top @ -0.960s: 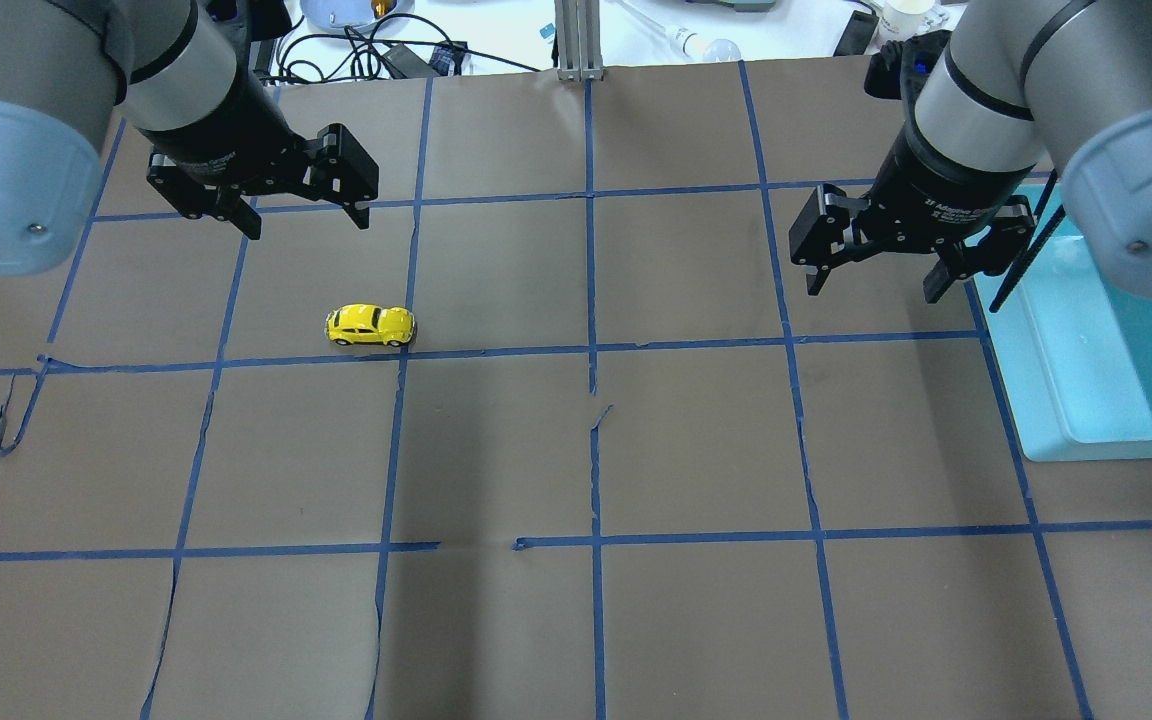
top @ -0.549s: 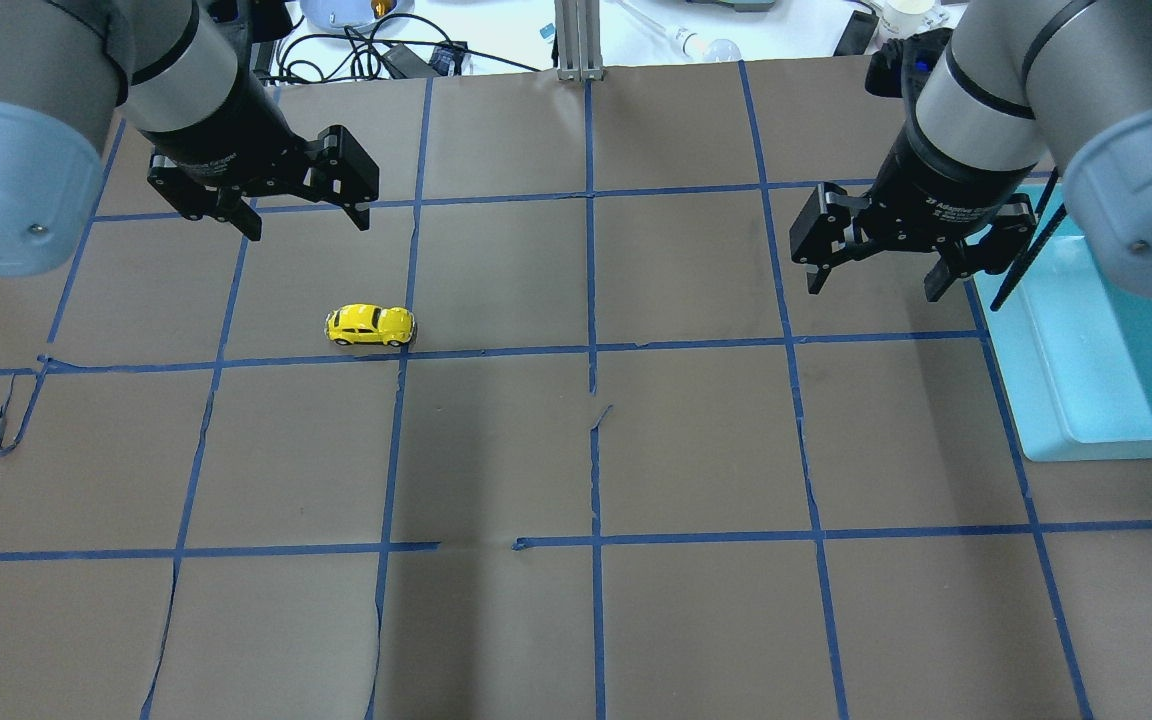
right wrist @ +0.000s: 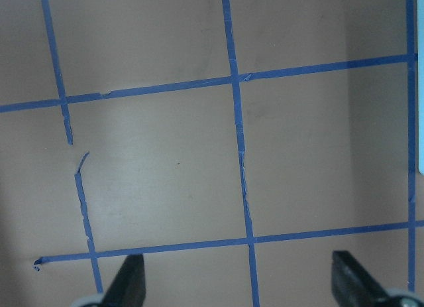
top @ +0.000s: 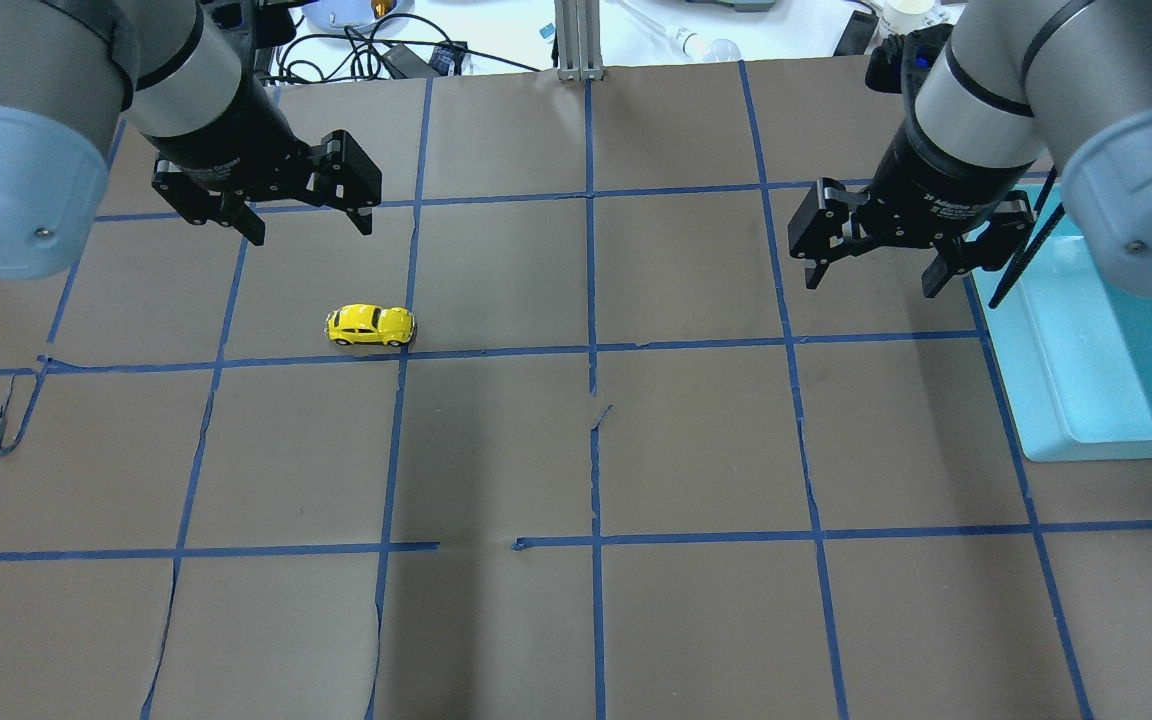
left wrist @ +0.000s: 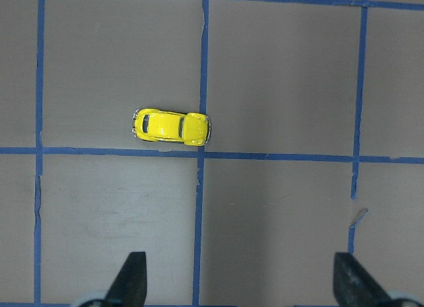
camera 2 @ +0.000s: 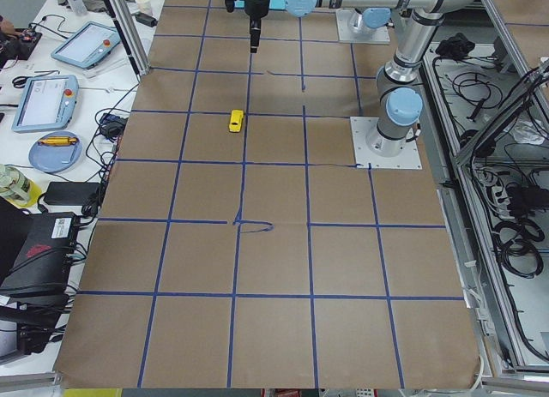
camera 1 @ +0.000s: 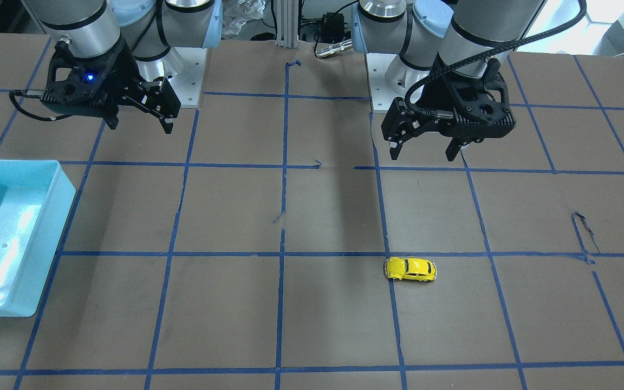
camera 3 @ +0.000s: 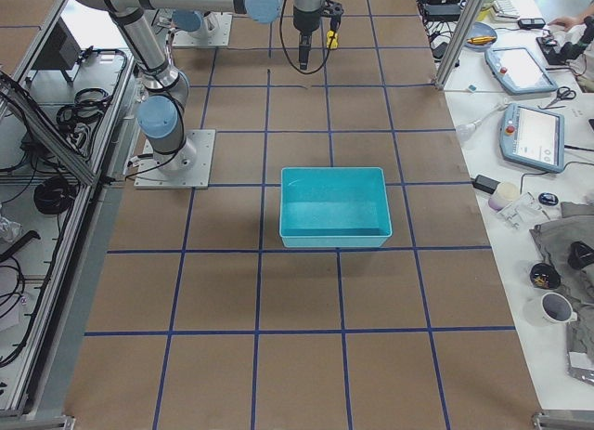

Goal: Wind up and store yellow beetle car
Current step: 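Lower the left gripper over the yellow beetle car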

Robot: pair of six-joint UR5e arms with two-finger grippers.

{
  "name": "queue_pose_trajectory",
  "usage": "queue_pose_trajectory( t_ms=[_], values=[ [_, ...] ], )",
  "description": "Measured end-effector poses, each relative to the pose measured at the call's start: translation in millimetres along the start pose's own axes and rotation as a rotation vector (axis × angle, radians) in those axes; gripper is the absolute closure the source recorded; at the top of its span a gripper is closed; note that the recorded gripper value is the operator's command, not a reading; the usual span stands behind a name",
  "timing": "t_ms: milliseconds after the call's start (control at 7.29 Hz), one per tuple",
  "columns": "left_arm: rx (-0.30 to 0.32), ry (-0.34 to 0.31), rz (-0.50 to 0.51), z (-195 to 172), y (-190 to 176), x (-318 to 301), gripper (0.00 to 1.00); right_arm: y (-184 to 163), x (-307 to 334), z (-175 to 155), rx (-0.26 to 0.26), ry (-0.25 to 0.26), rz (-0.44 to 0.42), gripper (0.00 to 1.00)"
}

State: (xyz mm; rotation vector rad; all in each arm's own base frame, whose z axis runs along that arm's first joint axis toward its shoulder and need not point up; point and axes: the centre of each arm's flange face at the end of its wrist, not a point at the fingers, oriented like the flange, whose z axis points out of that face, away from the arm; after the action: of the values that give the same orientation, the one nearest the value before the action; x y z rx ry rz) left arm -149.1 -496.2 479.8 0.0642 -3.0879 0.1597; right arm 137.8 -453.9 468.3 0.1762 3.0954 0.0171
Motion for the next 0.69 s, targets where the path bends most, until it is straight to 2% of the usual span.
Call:
queue_pose_trajectory(
  t_ms=[686],
  values=[
    [-0.013, -0.001, 0.049, 7.6, 0.8, -1.2, 0.0, 1.4, 0.9, 2.9, -0.014, 0.007, 0.007, 0.0]
  ],
)
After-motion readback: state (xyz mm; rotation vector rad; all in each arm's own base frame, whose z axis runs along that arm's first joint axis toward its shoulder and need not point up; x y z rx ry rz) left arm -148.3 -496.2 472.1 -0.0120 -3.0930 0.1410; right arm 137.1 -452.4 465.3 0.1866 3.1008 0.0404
